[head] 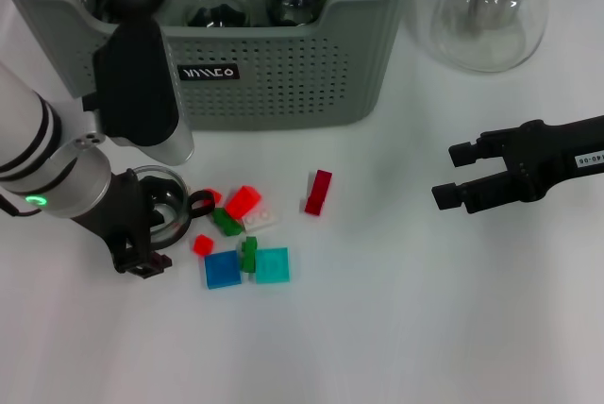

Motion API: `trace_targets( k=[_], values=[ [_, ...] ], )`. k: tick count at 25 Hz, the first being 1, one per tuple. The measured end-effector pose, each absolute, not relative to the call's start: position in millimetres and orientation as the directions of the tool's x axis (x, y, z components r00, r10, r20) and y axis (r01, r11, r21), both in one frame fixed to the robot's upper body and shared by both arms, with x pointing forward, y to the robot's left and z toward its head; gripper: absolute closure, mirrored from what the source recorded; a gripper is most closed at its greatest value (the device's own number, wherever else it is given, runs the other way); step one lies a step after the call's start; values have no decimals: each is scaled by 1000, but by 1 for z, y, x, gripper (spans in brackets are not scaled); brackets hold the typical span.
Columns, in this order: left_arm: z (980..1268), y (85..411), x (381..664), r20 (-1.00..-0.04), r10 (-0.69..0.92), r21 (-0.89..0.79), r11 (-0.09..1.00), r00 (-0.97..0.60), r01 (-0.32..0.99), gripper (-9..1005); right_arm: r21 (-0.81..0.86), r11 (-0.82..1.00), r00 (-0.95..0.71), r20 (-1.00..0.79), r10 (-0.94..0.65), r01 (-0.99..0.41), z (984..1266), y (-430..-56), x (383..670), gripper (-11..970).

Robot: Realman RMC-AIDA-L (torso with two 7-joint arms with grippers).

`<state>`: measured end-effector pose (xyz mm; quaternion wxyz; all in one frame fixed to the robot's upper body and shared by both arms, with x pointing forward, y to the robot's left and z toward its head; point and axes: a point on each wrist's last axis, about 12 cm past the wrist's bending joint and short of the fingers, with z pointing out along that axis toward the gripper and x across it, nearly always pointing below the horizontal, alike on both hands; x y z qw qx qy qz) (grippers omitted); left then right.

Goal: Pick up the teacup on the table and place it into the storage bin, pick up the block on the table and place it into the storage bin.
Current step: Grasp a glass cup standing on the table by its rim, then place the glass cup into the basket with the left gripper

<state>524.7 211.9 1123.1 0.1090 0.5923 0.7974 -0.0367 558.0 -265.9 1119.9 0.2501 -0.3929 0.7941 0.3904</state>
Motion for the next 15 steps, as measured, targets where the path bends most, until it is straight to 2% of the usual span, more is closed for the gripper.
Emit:
trace_targets(
  k=[4, 10, 12, 15],
  values=[
    [1122, 212, 526, -214, 933, 79, 312, -290, 947, 359, 423, 387, -566, -704, -429, -819, 1120, -266, 558, 29],
    [1120, 213, 526, -209, 932, 82, 318, -296, 944, 568, 421, 388, -565, -705, -430, -820, 1121, -267, 559, 29],
    [1120, 212, 526, -210, 931, 85, 321, -298, 943, 815, 420, 389, -564, -705, -430, -820, 1121, -267, 559, 29],
    [1121, 212, 525, -211, 931, 88, 323, -299, 942, 884, 419, 391, -565, -705, -429, -819, 1121, -268, 559, 29]
  ],
)
